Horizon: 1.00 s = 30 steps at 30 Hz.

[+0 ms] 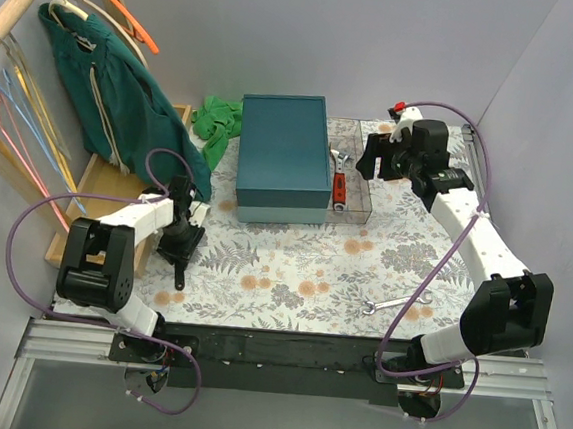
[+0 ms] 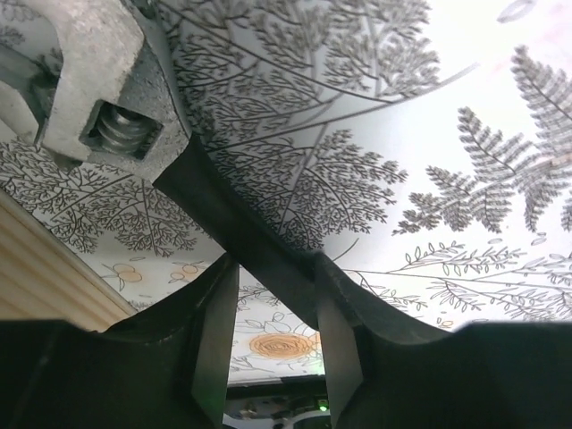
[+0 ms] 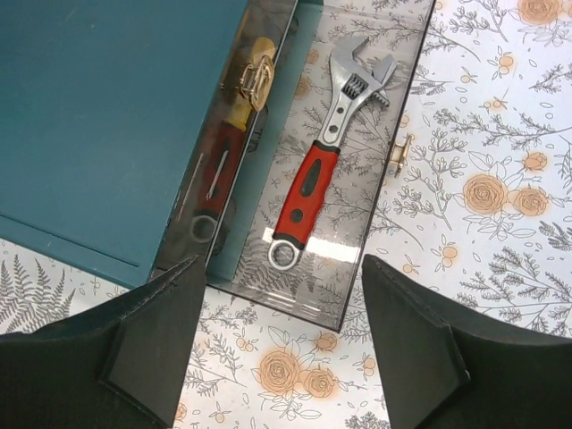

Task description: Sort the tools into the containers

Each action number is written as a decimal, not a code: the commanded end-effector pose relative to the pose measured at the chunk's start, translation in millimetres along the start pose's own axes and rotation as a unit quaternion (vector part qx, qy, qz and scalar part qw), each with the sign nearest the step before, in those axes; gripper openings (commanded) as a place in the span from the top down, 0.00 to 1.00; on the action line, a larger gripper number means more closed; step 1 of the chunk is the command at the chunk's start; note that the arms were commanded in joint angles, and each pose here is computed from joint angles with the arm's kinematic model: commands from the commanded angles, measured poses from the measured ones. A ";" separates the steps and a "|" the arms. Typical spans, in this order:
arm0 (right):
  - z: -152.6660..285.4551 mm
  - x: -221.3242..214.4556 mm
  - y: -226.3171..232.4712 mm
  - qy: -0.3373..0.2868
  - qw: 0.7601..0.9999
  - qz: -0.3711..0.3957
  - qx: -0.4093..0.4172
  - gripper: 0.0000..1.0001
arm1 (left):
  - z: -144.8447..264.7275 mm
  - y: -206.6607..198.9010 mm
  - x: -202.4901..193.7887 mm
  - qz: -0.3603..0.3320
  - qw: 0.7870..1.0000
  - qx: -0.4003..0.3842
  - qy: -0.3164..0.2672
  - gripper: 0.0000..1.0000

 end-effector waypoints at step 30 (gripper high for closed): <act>9.7 -60.6 64.9 0.073 0.910 0.208 0.351 0.25 | 83.5 -38.4 -0.6 -0.301 0.884 -0.138 -0.329 1.00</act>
Point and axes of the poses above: each gripper's point midway between its finger pads, its own z axis back along the fingers, its own y axis along the line the jaws close on, x = y × z, the point moved 10 cm from there along z, back along the fingers, and after that the axes turned 14 degrees about -z, right-handed, at the moved point
